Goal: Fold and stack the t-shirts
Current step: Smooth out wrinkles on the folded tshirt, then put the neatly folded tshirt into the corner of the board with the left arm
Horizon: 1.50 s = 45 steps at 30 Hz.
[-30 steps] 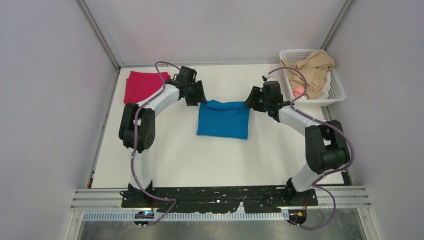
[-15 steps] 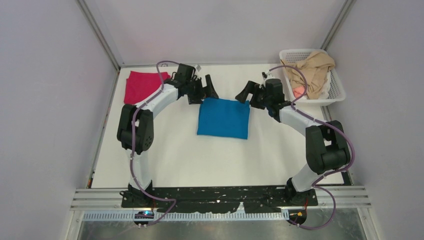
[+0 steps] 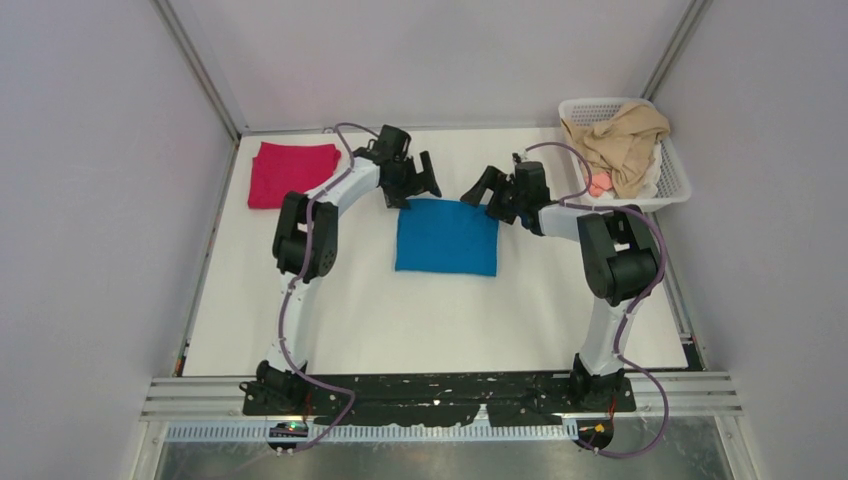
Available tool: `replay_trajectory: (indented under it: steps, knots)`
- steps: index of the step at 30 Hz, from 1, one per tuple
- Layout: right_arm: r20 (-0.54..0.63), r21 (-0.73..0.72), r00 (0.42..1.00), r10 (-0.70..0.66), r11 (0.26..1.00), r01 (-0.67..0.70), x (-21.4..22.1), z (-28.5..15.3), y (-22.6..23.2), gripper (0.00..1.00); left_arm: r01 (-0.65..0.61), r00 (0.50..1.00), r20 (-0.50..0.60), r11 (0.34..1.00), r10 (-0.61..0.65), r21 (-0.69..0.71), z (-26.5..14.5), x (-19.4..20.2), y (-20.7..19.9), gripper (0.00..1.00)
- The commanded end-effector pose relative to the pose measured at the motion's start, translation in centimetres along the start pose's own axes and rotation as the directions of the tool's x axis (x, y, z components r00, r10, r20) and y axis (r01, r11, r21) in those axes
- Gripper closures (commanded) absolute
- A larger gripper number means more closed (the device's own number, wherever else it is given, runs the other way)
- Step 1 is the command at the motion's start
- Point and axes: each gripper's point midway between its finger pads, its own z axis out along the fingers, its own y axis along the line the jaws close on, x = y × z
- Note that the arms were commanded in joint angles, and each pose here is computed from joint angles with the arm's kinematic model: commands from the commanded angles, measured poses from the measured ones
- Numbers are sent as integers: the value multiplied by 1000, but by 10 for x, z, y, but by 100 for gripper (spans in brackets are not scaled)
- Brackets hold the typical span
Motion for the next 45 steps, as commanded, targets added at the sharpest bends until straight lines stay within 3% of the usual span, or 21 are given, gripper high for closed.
replay_trajectory:
  steps: [1, 8, 13, 18, 23, 29, 35, 45]
  knots:
    - [-15, 12, 1000, 9, 1000, -9, 3, 5, -3, 5, 24, 999, -40, 994, -28, -106, -11, 10, 19, 0]
    - [25, -14, 995, -93, 996, 93, -23, -17, 24, 5, 6, 998, -66, 995, -13, -99, -27, 19, 19, 0]
    - [14, 79, 975, -223, 972, 221, -58, -41, 36, 5, -59, 992, 107, 996, 66, -69, -82, -18, -7, 0]
    - [106, 97, 959, -263, 963, 253, -71, -84, 51, 5, -6, 988, 152, 993, 24, -116, -110, 0, 16, 0]
    - [119, 141, 963, -242, 964, 224, -43, -118, 33, 5, 34, 997, 81, 989, -22, -147, -99, 29, 42, 0]
    - [147, 176, 962, -232, 963, 205, -23, -146, 18, 5, 66, 997, -37, 994, -69, -83, -73, 53, 40, 0]
    - [156, 191, 962, -223, 963, 192, -15, -162, 14, 5, 108, 990, -85, 993, -112, -49, -53, 65, 41, 1]
    - [175, 210, 961, -214, 962, 176, -13, -168, 10, 5, 159, 975, -150, 987, -163, -35, -35, 84, 45, 24]
